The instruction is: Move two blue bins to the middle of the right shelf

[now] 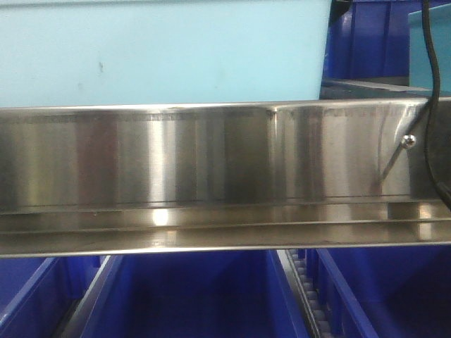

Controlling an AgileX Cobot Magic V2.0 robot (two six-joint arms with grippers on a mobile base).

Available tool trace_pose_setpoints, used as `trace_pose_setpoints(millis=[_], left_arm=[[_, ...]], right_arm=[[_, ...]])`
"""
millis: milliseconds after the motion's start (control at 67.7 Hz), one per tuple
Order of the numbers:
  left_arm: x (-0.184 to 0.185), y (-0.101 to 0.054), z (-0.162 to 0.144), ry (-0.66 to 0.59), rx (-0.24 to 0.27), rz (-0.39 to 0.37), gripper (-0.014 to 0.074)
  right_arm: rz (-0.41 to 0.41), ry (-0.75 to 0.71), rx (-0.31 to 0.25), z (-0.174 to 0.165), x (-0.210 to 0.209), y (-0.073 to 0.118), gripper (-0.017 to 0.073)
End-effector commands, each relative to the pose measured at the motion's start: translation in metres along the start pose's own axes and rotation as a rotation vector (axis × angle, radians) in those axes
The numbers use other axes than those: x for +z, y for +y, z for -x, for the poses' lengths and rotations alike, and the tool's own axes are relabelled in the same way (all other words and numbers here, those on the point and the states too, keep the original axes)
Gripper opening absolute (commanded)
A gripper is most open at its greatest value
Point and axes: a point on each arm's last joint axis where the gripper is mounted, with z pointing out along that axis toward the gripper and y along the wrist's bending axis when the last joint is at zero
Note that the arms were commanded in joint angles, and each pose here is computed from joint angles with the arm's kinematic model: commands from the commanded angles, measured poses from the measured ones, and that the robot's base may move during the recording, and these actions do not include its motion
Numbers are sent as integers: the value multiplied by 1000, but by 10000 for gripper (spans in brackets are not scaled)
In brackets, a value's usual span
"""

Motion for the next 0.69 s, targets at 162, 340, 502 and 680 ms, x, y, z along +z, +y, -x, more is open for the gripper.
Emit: trace_pose_setpoints(millis=[162, 340, 502, 680], left_arm=[[-7, -3, -2, 1, -4, -26, -111], [-35, -8, -2, -78, -19, -82, -111], [-83, -18, 3, -212, -6, -138, -111], [-133, -35, 8, -358, 54, -178, -111]], right_arm=[[-4, -13, -7, 0, -9, 1, -153], [6, -100, -15, 1, -39, 4, -153], [10, -223, -32, 7, -81, 8, -153], [-7, -347, -55, 13, -127, 11, -153]])
